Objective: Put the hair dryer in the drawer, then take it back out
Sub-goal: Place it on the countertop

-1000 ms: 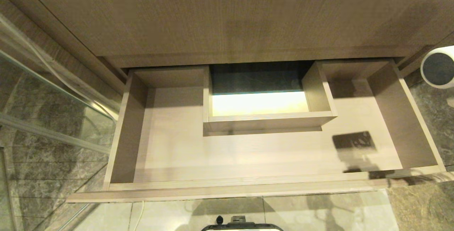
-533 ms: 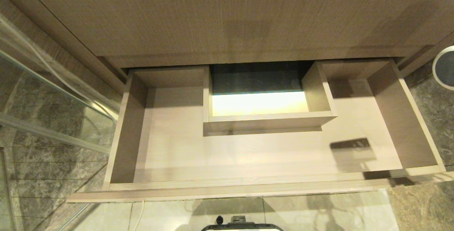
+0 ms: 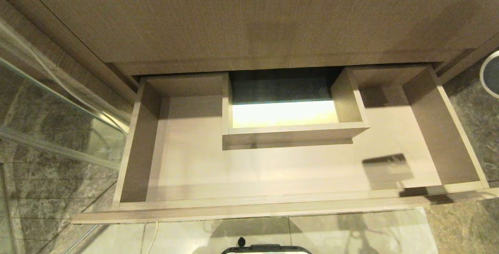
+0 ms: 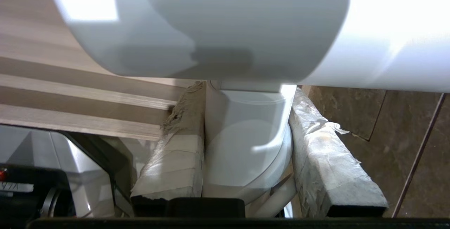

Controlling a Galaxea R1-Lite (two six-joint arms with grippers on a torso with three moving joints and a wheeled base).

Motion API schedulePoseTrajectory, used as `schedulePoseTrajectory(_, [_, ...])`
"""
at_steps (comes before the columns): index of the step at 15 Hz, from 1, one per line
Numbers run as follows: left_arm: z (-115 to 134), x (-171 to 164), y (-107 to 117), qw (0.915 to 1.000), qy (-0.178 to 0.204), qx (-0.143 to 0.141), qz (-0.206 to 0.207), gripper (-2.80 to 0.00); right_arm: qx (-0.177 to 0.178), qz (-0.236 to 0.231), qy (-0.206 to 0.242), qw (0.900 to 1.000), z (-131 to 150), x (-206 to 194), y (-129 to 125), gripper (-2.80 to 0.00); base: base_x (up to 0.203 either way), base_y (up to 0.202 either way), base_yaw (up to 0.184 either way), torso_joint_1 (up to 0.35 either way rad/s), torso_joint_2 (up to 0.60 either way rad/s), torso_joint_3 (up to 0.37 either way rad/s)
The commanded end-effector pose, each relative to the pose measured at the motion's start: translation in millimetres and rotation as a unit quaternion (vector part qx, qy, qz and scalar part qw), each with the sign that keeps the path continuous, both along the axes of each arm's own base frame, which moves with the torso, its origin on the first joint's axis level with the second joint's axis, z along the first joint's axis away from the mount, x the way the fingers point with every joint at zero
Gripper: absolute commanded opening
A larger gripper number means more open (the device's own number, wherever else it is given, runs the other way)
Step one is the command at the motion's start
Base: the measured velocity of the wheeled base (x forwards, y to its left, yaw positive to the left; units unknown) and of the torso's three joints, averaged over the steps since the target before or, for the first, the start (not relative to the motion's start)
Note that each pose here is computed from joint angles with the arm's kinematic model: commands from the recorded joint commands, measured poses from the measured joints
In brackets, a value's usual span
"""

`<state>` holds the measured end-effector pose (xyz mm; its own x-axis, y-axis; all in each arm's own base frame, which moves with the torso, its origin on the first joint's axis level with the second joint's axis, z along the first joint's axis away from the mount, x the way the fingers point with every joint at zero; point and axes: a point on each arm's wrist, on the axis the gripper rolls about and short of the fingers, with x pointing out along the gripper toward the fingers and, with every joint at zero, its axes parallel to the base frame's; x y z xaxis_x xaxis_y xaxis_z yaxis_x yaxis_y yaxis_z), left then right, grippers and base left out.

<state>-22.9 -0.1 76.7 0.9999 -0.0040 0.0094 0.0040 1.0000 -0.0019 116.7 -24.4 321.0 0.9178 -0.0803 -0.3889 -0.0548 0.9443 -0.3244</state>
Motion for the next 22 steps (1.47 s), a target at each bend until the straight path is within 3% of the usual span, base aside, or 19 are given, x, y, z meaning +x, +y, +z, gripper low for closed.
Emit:
schedulePoseTrajectory(1, [0.0, 0.1, 0.0, 1.0000, 0.001, 0.000, 0.000, -2.80, -0.001, 0.001, 0.005, 1.000, -1.0, -0.7, 0.1, -2.80, 0.005, 0.009, -0.062, 0.003, 0.00, 0.002])
schedulePoseTrajectory(9, [0.0, 0.1, 0.0, 1.0000, 0.001, -0.001, 0.000, -2.80, -0.006, 0.001, 0.004, 1.000, -2.5, -1.8, 0.3, -2.80, 0.001, 0.008, -0.139, 0.002, 0.00, 0.002])
schedulePoseTrajectory(22, [0.0, 0.1, 0.0, 1.0000, 0.001, 0.000, 0.000, -2.80, -0.008, -0.002, -0.008, 1.000, -4.6, -7.6, 1.6, -2.80, 0.000, 0.000, 0.005, 0.001, 0.00, 0.000])
